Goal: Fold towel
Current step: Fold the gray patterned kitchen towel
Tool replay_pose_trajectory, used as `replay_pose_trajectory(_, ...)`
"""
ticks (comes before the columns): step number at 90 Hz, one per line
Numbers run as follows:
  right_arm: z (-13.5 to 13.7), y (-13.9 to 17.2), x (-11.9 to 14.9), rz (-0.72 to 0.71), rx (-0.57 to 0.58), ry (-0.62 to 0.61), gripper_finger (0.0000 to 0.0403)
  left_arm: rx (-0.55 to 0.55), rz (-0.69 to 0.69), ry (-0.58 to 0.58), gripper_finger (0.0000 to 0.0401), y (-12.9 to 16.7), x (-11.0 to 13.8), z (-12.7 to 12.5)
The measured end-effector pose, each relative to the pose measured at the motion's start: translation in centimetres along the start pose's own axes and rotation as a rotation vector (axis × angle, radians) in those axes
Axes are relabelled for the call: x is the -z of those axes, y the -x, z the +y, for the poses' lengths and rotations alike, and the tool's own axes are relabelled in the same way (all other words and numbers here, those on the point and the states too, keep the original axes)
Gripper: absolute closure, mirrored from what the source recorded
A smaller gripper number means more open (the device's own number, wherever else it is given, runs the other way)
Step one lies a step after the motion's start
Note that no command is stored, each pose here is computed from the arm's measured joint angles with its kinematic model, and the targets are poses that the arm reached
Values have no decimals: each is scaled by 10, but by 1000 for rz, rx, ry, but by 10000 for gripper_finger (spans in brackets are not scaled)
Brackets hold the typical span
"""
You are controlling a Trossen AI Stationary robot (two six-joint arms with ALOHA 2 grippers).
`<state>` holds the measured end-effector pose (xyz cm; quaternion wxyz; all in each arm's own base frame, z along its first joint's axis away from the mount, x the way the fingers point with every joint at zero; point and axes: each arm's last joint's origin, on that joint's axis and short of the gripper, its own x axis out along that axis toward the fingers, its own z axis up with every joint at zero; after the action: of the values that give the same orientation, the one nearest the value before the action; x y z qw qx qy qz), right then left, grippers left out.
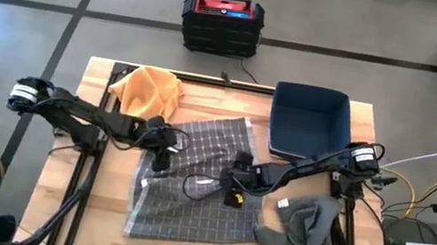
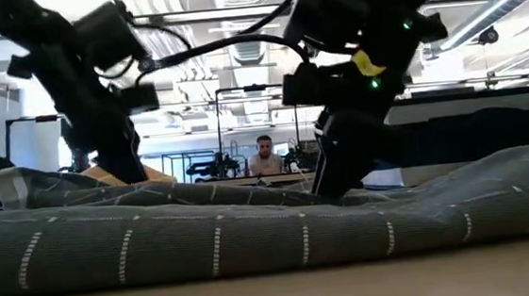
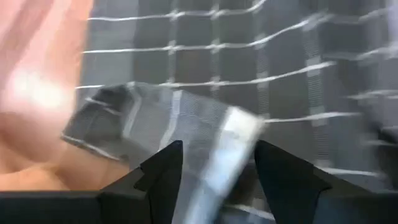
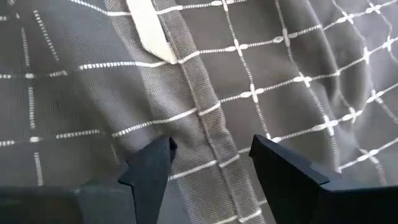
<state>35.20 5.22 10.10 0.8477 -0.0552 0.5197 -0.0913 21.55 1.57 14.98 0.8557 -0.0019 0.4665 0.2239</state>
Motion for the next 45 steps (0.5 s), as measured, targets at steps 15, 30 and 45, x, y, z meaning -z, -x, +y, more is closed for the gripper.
replay_pose_trajectory(15,0,-2,4,-7,0,-28,191,-276,-17,-18,237,-9,-3,6)
replay_pose_trajectory(30,2,-1,5,-1,-3,-22,202,-395,44,68,307,-9,2,17)
replay_pose_trajectory(45,4,0,7,13,-5,-7,211,-553,261,149,370,-3,28,34)
